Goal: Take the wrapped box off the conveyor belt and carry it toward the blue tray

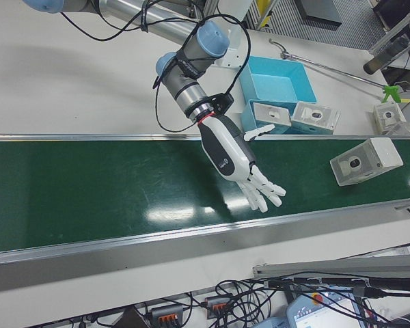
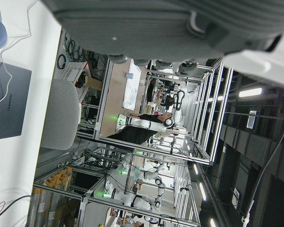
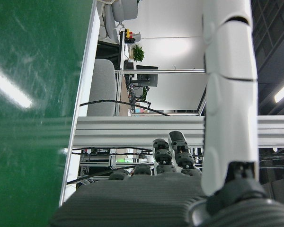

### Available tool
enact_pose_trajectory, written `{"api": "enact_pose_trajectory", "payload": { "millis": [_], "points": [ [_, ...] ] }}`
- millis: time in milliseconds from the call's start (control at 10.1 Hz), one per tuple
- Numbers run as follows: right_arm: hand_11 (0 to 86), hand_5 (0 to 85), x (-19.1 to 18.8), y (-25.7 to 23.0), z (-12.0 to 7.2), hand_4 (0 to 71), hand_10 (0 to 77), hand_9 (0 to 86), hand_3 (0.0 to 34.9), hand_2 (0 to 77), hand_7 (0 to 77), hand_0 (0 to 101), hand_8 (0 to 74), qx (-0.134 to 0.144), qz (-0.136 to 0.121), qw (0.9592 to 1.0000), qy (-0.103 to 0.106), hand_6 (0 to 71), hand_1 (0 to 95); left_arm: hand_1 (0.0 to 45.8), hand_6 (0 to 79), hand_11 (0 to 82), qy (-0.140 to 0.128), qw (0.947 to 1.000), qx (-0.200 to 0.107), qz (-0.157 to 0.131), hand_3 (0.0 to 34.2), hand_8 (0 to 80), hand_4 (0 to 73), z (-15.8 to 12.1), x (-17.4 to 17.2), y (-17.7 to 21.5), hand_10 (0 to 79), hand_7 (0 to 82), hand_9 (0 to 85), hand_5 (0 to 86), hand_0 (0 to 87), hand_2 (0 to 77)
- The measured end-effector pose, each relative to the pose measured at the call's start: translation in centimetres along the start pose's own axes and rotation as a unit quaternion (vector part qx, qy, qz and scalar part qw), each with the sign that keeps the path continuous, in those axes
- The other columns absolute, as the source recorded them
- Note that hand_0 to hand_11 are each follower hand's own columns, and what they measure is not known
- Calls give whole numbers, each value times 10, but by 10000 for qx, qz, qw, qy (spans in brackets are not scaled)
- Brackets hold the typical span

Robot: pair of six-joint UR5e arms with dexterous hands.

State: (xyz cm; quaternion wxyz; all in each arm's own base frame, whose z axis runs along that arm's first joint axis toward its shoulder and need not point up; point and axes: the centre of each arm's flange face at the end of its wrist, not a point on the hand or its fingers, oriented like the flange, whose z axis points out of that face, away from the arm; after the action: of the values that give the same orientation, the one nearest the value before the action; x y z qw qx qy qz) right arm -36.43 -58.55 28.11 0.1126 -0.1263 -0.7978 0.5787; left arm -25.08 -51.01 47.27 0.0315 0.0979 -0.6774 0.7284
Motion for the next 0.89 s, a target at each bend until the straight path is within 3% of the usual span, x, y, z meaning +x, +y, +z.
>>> {"api": "enact_pose_trajectory", "payload": {
  "millis": [496, 595, 893],
  "points": [
    [16, 147, 5, -7, -1, 71, 0, 11, 0, 60, 27, 492, 0, 63, -31, 10000, 25, 16, 158, 0, 5, 5, 0, 10000, 0, 0, 0, 5, 0, 0, 0, 0, 5, 5, 5, 11, 0, 11],
    [16, 147, 6, -7, -1, 71, 0, 11, 0, 16, 27, 482, 0, 65, -32, 10000, 26, 16, 87, 0, 5, 5, 0, 10000, 0, 0, 0, 5, 0, 0, 0, 0, 5, 5, 0, 11, 0, 11],
    [16, 147, 6, -6, -1, 82, 0, 16, 0, 16, 27, 473, 0, 59, -21, 10000, 34, 16, 109, 0, 5, 5, 0, 10000, 0, 0, 0, 5, 0, 0, 0, 0, 5, 5, 0, 11, 0, 5]
  ]
}}
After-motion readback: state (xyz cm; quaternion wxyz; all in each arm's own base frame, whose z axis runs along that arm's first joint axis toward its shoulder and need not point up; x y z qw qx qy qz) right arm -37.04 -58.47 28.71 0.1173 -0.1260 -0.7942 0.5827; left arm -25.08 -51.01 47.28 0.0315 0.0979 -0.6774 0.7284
